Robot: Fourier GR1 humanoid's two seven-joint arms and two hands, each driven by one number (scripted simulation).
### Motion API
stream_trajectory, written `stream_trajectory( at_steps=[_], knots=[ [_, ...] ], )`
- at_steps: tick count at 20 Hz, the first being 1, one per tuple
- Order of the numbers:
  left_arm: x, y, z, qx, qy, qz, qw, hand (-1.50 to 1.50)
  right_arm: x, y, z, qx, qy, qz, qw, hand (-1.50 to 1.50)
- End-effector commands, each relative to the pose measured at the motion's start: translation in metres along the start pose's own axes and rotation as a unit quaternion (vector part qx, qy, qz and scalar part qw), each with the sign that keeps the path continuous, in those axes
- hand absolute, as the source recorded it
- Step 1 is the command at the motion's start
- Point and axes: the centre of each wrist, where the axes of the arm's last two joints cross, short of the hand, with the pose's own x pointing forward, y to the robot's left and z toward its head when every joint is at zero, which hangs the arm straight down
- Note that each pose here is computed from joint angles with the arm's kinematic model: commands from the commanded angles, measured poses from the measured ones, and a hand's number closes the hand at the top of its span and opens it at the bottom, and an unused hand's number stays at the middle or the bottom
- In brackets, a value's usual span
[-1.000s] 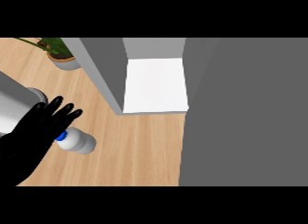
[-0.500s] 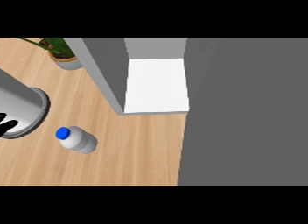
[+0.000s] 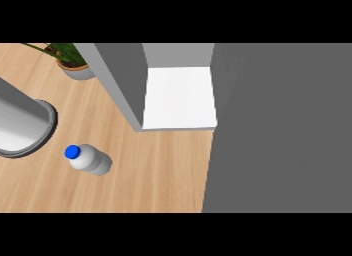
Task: Pick up the bottled water, place it into the cabinet and close the cabinet
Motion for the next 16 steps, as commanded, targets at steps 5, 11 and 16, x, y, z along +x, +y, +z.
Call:
stream_trajectory(
  at_steps=[5,11,16],
  knots=[
    [-0.019,0.022,-0.017,-0.078,0.022,-0.023,0.9965,-1.5,0.01,0.014,-0.007,-0.012,-0.009,0.003,1.0,-1.5],
    [-0.04,0.028,-0.039,-0.058,0.041,-0.023,0.9972,-1.5,0.022,0.009,0.013,0.004,0.001,0.008,1.0,-1.5],
    [-0.083,0.033,-0.047,-0.036,0.064,-0.019,0.9971,-1.5,0.024,0.013,0.011,-0.007,0.004,-0.002,1.0,-1.5]
  ],
)
